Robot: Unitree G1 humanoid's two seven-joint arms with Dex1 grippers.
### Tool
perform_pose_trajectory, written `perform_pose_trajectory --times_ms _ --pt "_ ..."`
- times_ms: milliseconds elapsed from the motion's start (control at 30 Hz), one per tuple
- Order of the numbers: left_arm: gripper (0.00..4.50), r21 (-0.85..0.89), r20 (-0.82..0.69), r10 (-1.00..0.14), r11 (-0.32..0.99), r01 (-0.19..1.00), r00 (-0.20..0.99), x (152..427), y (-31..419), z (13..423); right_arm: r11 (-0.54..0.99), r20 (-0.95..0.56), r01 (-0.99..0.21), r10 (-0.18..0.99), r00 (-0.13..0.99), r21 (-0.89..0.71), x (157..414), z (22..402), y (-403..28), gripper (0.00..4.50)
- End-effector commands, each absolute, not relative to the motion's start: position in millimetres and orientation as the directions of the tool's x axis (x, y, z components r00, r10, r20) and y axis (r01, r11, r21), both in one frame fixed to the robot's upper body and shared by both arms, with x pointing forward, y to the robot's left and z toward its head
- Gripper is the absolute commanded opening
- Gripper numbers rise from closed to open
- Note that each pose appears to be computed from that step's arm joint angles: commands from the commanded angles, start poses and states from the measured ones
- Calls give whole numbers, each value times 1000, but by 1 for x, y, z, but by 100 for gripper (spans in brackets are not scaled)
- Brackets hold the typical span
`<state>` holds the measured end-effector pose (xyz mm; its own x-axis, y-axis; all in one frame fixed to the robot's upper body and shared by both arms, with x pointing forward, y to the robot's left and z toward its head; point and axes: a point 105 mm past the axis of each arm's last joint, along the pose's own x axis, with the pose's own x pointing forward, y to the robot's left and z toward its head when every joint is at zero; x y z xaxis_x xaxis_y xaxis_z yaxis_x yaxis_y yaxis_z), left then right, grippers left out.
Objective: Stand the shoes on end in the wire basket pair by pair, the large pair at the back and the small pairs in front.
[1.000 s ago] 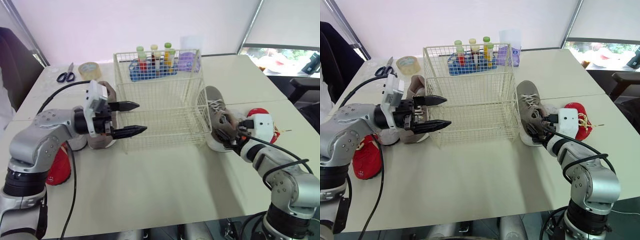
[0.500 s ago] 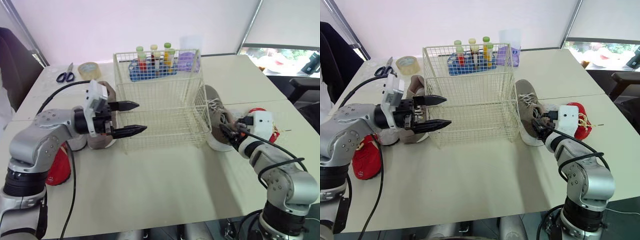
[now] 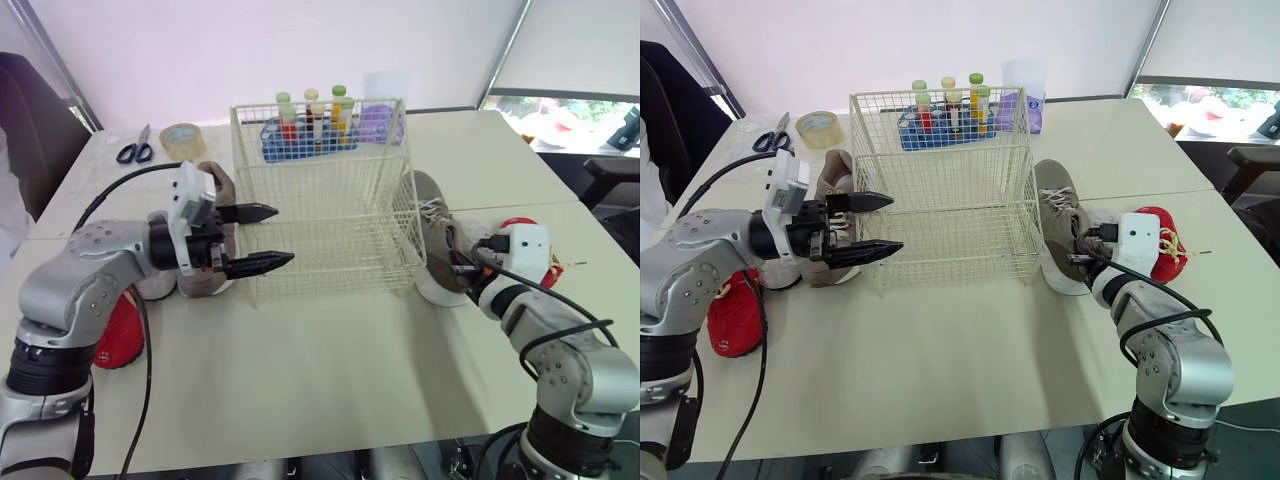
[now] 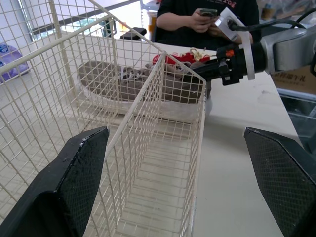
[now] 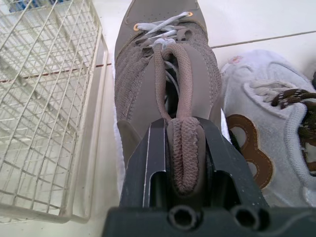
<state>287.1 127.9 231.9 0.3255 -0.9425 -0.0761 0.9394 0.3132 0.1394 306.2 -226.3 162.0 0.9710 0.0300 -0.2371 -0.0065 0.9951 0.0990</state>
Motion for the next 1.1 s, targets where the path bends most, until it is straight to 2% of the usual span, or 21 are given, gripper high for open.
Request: perform_pose_trajectory --times_ms 33,200,367,533,700,767,933,1100 --pt "450 186 -50 -947 303 935 316 286 127 244 995 -22 60 -59 998 84 305 227 -252 18" --pt "450 192 -40 -954 284 940 296 291 123 248 995 103 61 -70 992 85 305 278 -257 18" --pt "450 176 4 -959 281 943 285 296 121 262 1000 258 -7 11 966 -16 296 335 -255 18" --pt "450 110 74 -954 299 948 292 308 136 293 903 304 -213 336 891 -374 271 384 -230 18" --pt "450 42 123 -949 297 954 290 318 154 328 600 188 -296 612 768 -743 254 396 -194 18" --pt "450 29 124 -948 299 954 293 321 159 335 510 157 -288 663 732 -811 251 397 -187 18" --pt "450 -13 117 -950 290 957 289 326 171 349 210 80 -135 773 630 -968 251 386 -160 18" --pt "450 -37 111 -962 247 968 249 322 168 348 67 68 22 815 575 -997 256 379 -152 18"
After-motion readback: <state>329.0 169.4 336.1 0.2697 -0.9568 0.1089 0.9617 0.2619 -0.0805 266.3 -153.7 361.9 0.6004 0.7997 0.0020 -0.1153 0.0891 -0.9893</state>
